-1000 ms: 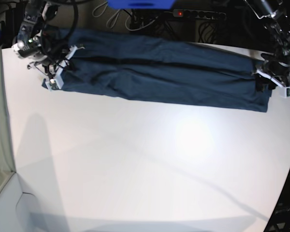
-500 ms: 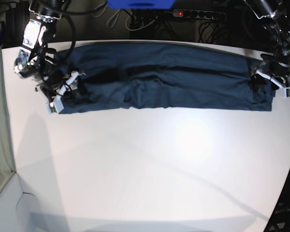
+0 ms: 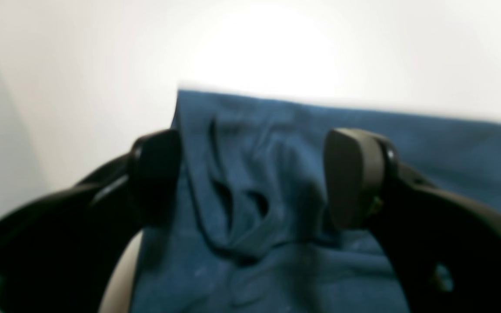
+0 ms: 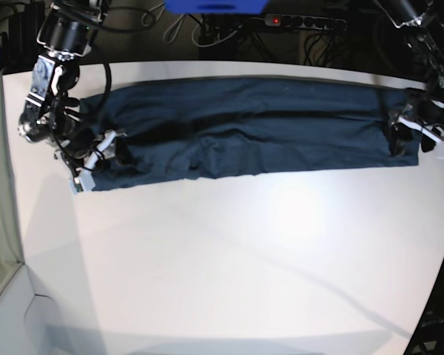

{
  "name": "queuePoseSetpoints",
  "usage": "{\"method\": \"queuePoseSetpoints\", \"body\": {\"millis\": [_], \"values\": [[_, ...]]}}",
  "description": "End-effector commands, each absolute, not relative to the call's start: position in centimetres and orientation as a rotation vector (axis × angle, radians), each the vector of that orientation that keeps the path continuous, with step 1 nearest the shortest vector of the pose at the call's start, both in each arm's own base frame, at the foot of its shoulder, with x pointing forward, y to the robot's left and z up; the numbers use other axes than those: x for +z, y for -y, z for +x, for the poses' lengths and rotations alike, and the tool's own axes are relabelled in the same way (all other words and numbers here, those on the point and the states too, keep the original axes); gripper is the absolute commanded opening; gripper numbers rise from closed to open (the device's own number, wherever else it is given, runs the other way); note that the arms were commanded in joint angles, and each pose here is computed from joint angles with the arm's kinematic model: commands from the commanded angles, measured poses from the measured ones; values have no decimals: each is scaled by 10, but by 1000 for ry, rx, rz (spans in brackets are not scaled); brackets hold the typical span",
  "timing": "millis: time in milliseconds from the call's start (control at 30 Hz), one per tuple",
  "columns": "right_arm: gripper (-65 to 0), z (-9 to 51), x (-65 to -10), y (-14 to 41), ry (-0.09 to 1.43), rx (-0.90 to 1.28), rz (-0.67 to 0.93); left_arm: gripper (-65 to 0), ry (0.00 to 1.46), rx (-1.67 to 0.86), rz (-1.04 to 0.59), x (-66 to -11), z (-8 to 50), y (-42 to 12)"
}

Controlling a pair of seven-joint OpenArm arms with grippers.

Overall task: Layout the t-shirt on the table in an organized manner, then fold the t-shirt properly
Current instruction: 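Hold the strip end with the right gripper while the left gripper releases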

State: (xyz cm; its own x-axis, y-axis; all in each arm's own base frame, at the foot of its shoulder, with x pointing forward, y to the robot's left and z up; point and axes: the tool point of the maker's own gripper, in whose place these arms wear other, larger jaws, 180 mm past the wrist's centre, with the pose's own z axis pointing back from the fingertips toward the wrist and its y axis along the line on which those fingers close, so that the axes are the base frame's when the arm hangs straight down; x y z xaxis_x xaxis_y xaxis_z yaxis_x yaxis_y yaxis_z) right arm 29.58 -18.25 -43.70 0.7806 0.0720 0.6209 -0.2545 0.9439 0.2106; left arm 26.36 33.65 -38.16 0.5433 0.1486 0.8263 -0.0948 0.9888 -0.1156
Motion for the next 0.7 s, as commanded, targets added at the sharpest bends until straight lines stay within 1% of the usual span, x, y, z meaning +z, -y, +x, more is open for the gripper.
{"method": "queuePoseSetpoints", "body": {"millis": [0,67,200,300,367,433,667], "values": [[-296,268,-462,203,479,192,190,-152,1017,134,-40,-370,265,-344],[-296,268,-462,203,479,192,190,-152,1012,143,-35,-371,262,-347],[-296,268,-462,203,479,192,191,-152,1010,222,-3,-374,247,-370],[-296,267,-462,203,478,192,191,-152,964,272,-19,-394,236,-375],[-296,267,-463,201,478,191,194,-152,941,265,-7,-397,236,-383],[-296,266,-463,201,477,191,195,-152,923,272,-9,-403,234,-384],[-296,264,-465,201,472,190,197,-152,934,281,-19,-404,241,-383]]}}
